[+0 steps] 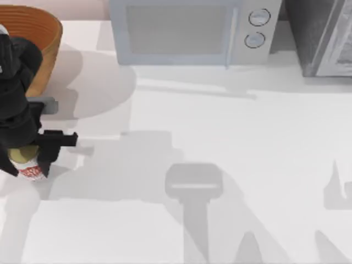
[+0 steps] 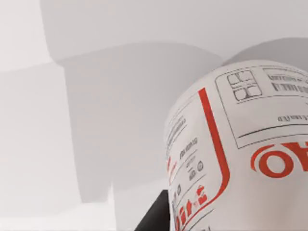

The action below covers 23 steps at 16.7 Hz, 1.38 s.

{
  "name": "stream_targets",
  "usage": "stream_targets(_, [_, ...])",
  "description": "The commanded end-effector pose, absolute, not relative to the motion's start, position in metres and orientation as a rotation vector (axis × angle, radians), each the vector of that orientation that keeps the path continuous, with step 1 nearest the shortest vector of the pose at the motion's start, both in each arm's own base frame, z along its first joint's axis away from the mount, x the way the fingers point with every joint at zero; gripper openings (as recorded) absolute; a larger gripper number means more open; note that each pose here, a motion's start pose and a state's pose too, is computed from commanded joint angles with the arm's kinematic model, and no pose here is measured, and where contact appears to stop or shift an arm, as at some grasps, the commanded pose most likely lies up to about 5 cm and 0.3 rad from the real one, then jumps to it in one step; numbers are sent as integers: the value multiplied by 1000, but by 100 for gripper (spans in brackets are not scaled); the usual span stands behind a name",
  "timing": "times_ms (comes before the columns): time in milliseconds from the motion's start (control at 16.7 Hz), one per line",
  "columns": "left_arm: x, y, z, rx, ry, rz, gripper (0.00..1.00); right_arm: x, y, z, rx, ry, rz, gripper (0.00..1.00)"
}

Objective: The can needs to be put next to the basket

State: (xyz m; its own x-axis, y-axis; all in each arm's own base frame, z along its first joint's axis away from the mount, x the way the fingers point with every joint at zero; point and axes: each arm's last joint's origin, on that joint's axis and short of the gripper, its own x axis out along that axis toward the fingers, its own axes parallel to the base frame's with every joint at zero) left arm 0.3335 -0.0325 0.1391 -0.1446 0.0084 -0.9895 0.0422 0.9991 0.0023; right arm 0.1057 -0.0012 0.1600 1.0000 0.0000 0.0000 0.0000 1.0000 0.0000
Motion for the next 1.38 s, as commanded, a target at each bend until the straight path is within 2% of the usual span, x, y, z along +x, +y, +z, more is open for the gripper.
stream_targets(240, [352,-8,168,17,1576,-18,0,106,-1,160,0,0,0,100])
stream_targets(480, [353,-7,170,15,1569,-16,0,106,-1,160,0,0,0,100])
stream_targets(1260, [353,-7,170,15,1569,-16,98,106,-1,160,0,0,0,100])
stream_targets(1380, [353,-7,170,15,1569,-16,100,106,-1,160,0,0,0,100])
